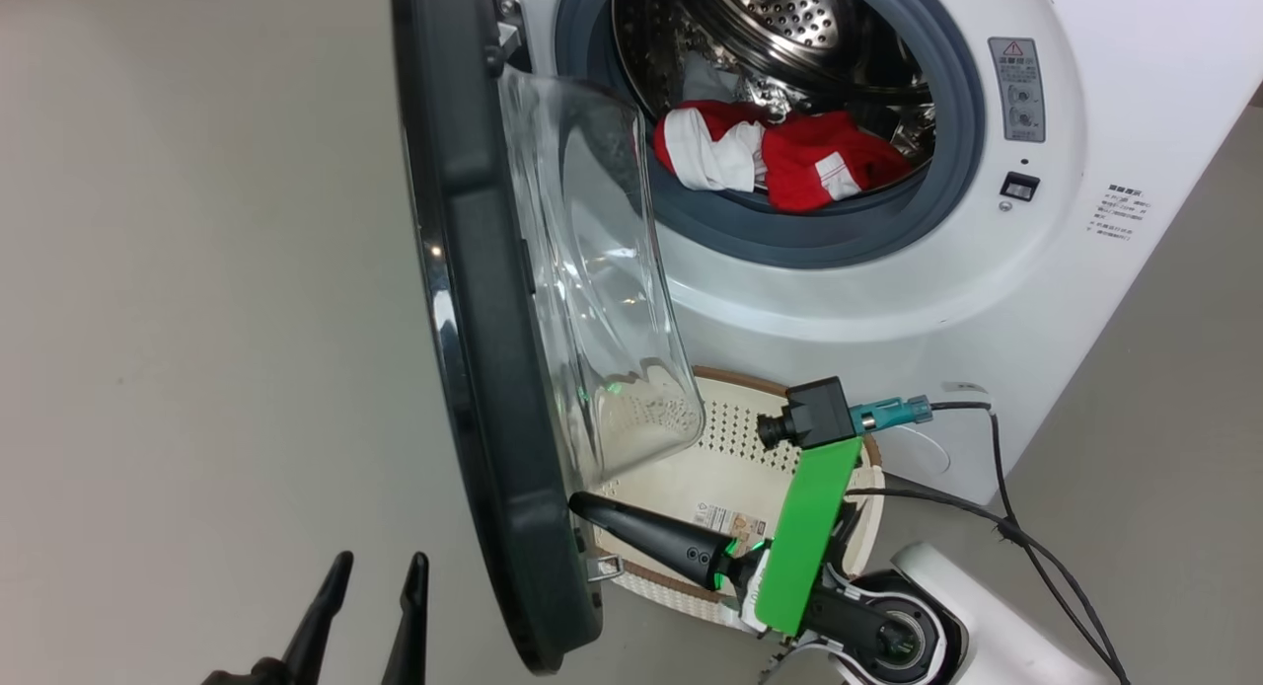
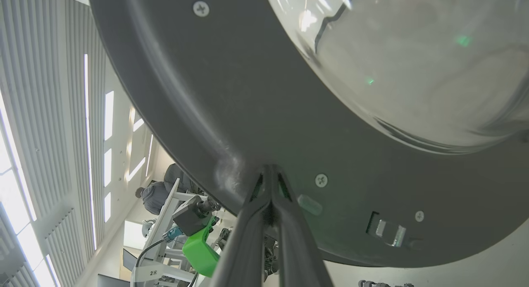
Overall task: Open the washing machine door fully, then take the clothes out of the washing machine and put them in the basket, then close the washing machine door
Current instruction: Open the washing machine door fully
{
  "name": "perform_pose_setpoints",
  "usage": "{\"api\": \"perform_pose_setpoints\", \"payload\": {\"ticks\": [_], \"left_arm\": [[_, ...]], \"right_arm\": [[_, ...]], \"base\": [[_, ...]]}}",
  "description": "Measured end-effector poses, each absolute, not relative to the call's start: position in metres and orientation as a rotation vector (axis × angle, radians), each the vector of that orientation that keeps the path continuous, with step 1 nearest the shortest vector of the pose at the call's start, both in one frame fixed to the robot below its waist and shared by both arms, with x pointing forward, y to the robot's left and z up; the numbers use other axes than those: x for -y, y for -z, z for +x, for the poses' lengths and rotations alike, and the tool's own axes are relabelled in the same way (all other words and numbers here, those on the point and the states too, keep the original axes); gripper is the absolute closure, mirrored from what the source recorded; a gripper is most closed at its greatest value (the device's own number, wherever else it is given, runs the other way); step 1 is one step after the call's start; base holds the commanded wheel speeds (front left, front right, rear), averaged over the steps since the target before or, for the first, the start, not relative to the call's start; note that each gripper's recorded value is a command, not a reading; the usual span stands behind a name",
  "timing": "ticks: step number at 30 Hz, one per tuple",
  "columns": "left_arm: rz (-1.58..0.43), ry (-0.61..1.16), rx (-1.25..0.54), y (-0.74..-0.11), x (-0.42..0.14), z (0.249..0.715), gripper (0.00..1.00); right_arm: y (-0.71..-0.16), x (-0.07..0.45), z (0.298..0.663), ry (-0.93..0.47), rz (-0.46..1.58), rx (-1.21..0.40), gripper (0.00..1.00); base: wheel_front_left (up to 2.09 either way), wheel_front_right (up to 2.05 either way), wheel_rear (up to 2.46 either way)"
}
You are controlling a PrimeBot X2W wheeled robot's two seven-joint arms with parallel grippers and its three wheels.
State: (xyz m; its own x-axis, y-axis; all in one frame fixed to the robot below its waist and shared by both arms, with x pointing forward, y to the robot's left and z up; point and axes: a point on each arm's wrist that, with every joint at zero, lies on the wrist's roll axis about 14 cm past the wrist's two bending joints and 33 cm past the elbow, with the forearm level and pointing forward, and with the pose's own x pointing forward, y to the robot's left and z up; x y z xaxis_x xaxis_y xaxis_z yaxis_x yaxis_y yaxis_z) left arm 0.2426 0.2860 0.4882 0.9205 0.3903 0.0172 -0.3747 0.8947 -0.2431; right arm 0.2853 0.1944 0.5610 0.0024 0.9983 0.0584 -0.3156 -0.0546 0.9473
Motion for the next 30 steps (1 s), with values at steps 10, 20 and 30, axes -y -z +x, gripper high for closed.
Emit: {"api": "perform_pose_setpoints", "payload": {"ticks": [10,20,30], "left_arm": [[-0.232,-0.418,0.058,-0.487,-0.292,0.241,0.00],[-0.239,-0.398,0.063,-0.487,-0.287,0.244,0.00],[-0.243,-0.359,0.054,-0.485,-0.279,0.254,0.00]], "right_arm": [[-0.555,-0.200,0.284,-1.368,1.036,-0.963,1.00],[-0.548,-0.191,0.301,-1.281,1.006,-0.874,0.00],[-0.500,-0.151,0.329,-1.048,0.928,-0.785,0.00]], "base": [[0.00,0.00,0.00],[0.00,0.00,0.00],[0.00,0.00,0.00]]}}
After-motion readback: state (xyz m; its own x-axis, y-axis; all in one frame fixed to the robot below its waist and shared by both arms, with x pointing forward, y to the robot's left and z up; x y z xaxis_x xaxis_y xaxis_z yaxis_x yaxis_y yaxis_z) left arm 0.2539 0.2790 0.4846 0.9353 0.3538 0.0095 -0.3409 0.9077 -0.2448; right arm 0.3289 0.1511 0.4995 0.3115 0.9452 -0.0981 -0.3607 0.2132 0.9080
